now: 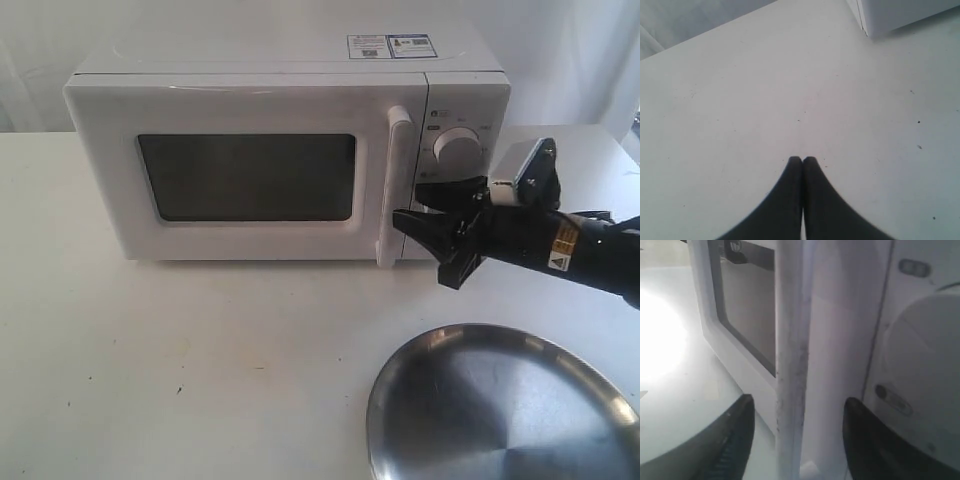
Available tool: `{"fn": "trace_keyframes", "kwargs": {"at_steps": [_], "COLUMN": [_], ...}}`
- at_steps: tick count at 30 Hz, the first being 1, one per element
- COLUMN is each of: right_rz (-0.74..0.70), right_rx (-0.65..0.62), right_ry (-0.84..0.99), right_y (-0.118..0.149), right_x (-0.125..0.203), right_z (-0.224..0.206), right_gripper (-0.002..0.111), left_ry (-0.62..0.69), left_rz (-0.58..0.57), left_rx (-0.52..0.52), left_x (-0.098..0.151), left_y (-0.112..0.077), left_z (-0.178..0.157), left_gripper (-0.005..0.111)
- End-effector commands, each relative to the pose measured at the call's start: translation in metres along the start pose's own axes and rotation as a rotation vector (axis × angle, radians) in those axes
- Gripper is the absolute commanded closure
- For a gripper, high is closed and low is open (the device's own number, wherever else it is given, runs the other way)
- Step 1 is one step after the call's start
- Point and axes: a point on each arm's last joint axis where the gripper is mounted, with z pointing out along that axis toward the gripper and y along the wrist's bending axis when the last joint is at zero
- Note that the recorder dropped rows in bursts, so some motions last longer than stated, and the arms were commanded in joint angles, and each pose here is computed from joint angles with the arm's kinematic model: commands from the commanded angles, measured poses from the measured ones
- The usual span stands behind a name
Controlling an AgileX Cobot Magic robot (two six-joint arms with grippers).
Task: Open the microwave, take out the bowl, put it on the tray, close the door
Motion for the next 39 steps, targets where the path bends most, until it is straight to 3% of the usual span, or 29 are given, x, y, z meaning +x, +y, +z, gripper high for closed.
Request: {"fn": "trace_keyframes", "kwargs": {"at_steps": [1, 11, 12, 15, 21, 29, 35, 39], "right_rz": [-0.040, -0.132, -0.138, -0.191, -0.244, -0.392, -0.421, -0.364], "right_rx": [-0.034, -0.102, -0.108, -0.147, -0.237, -0.370, -0.352, -0.287], "right_ry": [-0.034, -0.127, -0.130, -0.130, -0.096, -0.077, -0.096, -0.111], "right_y": [0.003, 0.011, 0.012, 0.019, 0.027, 0.042, 0.042, 0.032], "right_x": [-0.007, -0.038, -0.039, -0.040, -0.039, -0.064, -0.077, -0.083], "right_z": [0.017, 0.054, 0.056, 0.061, 0.059, 0.047, 0.042, 0.036], "right_gripper": [0.058, 0.061, 0.066, 0.108, 0.108, 0.108, 0.108, 0.108], "left_ry": [-0.006, -0.006, -0.006, -0.006, -0.006, -0.006, -0.006, -0.006], "left_rz": [-0.006, -0.006, -0.006, -0.006, -0.006, -0.006, -0.006, -0.006], "left_rx": [-0.002, -0.002, -0.002, -0.002, -0.002, -0.002, -0.002, -0.002], "left_x": [-0.001, -0.001, -0.001, -0.001, -0.001, -0.001, -0.001, -0.001], "left_y": [0.000, 0.000, 0.000, 0.000, 0.000, 0.000, 0.000, 0.000], "left_z": [0.000, 0.000, 0.000, 0.000, 0.000, 0.000, 0.000, 0.000], "left_gripper": [0.107, 0.107, 0.107, 0.107, 0.107, 0.107, 0.107, 0.107]}}
